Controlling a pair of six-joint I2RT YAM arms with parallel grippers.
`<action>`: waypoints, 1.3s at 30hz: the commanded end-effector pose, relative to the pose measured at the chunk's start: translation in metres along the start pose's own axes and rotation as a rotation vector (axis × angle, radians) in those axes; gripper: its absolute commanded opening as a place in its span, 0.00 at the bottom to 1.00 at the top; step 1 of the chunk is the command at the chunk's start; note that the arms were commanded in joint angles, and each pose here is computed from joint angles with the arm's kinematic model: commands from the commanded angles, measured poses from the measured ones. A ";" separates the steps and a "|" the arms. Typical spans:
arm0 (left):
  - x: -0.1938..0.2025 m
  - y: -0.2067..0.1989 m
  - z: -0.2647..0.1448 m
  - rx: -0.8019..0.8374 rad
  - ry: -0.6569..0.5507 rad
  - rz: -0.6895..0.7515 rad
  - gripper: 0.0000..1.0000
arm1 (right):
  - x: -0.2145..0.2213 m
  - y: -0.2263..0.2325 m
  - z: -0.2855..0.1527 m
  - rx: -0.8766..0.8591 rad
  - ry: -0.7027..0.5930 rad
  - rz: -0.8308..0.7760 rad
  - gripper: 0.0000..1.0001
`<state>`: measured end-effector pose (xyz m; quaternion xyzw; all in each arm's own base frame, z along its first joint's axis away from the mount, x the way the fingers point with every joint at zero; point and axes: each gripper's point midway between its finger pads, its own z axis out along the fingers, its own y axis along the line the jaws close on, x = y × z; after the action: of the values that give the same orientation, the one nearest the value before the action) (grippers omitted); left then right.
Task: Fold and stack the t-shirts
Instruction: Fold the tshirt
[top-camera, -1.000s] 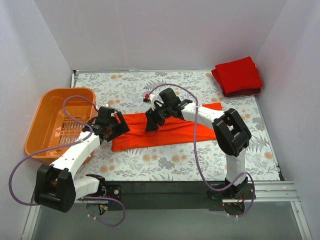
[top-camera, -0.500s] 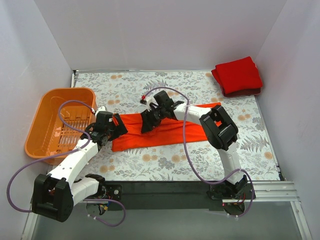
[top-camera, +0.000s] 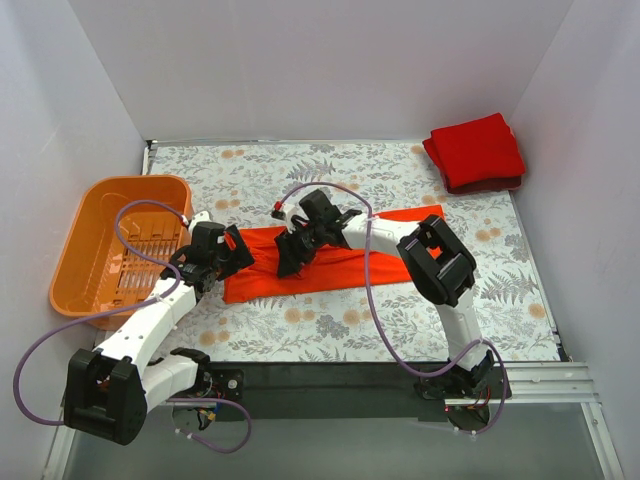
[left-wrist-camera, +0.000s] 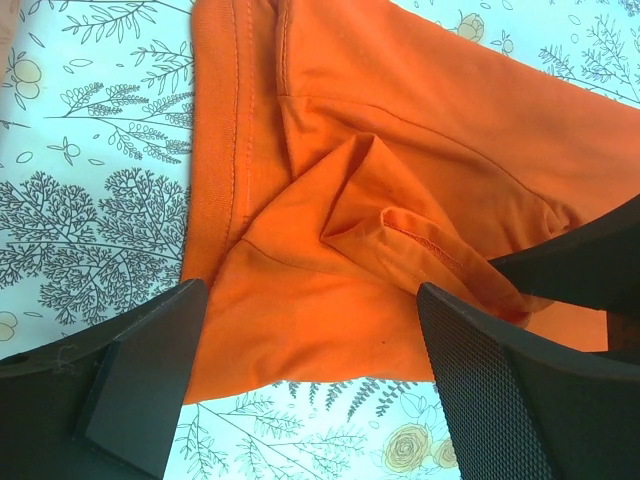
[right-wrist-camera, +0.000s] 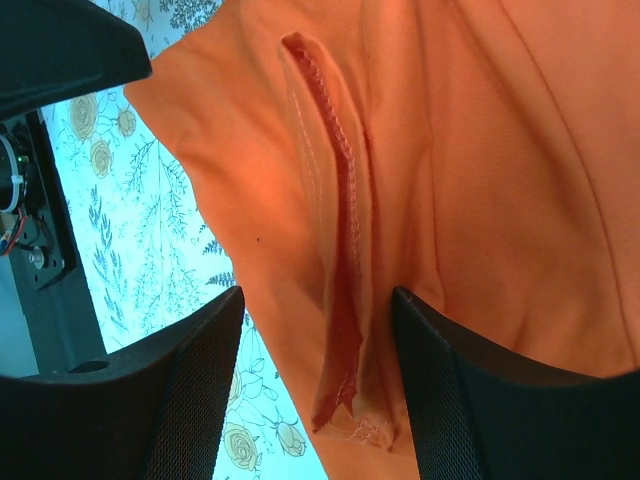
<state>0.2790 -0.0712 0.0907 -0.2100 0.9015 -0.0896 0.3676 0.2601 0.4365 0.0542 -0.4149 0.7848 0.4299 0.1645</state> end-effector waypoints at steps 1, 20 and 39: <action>-0.011 -0.002 -0.002 0.009 -0.042 -0.001 0.86 | -0.024 0.016 -0.016 0.009 -0.063 -0.076 0.67; -0.010 -0.003 -0.003 0.014 -0.038 0.004 0.85 | -0.029 0.027 -0.020 0.019 -0.085 -0.106 0.67; -0.008 -0.006 -0.003 0.031 -0.029 0.003 0.85 | 0.002 0.044 -0.006 -0.058 -0.022 -0.094 0.66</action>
<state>0.2801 -0.0726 0.0917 -0.2071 0.9011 -0.0934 0.3694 0.2321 0.4389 0.0663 -0.4391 0.7686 0.4328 0.1707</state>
